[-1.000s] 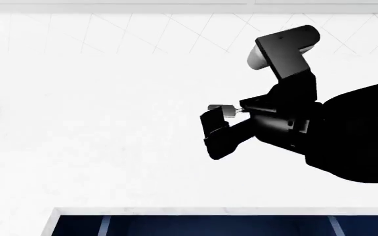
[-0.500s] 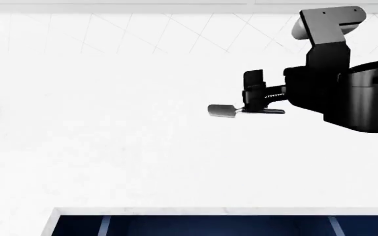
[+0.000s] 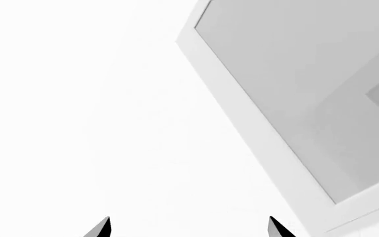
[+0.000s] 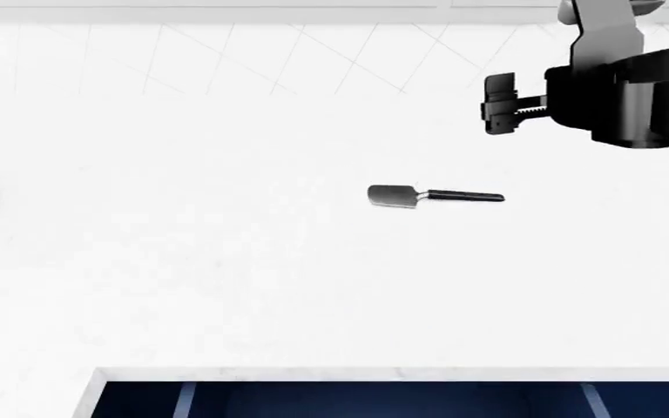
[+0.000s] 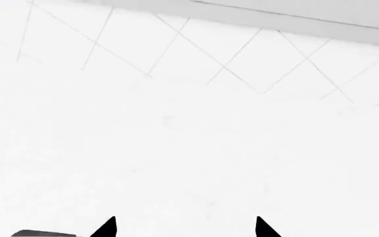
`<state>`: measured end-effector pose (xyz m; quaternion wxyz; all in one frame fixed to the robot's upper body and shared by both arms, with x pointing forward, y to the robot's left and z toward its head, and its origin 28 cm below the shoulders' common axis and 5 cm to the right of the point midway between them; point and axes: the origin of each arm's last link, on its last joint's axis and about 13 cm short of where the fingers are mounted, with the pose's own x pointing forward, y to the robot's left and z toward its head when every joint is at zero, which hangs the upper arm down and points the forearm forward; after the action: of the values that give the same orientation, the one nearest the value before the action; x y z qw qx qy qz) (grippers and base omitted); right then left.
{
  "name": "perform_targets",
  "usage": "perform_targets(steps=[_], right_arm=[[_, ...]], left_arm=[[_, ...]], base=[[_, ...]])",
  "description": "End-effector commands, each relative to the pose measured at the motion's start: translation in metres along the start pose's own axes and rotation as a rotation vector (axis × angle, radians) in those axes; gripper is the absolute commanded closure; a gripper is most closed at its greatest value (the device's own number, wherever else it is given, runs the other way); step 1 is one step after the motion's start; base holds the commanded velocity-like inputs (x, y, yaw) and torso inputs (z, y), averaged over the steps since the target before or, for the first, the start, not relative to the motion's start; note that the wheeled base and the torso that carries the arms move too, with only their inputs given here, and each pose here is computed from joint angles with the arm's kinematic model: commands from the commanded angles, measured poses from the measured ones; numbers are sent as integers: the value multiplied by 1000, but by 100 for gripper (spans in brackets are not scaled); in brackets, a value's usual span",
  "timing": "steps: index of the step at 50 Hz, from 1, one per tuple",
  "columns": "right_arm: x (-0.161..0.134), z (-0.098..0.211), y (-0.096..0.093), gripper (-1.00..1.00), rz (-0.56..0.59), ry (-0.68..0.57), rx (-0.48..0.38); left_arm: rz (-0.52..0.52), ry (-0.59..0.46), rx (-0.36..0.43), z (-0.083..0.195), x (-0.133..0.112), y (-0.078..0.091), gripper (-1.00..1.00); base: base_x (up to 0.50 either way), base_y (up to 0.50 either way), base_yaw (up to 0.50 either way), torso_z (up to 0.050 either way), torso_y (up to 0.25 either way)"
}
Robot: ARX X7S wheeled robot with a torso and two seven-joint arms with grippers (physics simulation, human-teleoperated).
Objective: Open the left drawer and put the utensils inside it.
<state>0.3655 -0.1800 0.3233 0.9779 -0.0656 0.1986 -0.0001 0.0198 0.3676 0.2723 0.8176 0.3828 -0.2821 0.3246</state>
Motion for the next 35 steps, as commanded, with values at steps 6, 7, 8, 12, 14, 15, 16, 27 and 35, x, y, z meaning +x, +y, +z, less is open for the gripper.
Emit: perform_targets(steps=[6, 7, 8, 12, 14, 15, 16, 27, 35], right_arm=[[26, 0, -20, -100, -12, 1, -76], [27, -2, -19, -100, -7, 30, -79], [27, -3, -17, -100, 28, 37, -93], [28, -10, -8, -100, 133, 107, -174], [28, -5, -8, -100, 162, 98, -103], [28, -4, -8, -100, 187, 106, -62], [28, -5, -6, -100, 214, 116, -72], [21, -2, -6, -100, 322, 166, 9], [18, -6, -10, -100, 308, 168, 0]], left_arm=[[-5, 6, 20, -3, 0, -4, -100], [-6, 6, 18, -3, 0, -4, -100], [-8, 6, 19, -3, 0, -4, -100], [-9, 7, 19, -3, 1, -5, -100], [-10, 7, 19, -3, 0, -5, -100], [-9, 7, 19, -3, 0, -5, -100], [-8, 7, 18, -3, 0, -4, -100], [-9, 12, 16, -3, -1, -5, -100], [-16, 18, -3, -3, 2, -5, -100]], base=[[0, 0, 0, 0, 0], [0, 0, 0, 0, 0], [0, 0, 0, 0, 0], [0, 0, 0, 0, 0], [0, 0, 0, 0, 0], [0, 0, 0, 0, 0], [0, 0, 0, 0, 0], [0, 0, 0, 0, 0], [0, 0, 0, 0, 0]])
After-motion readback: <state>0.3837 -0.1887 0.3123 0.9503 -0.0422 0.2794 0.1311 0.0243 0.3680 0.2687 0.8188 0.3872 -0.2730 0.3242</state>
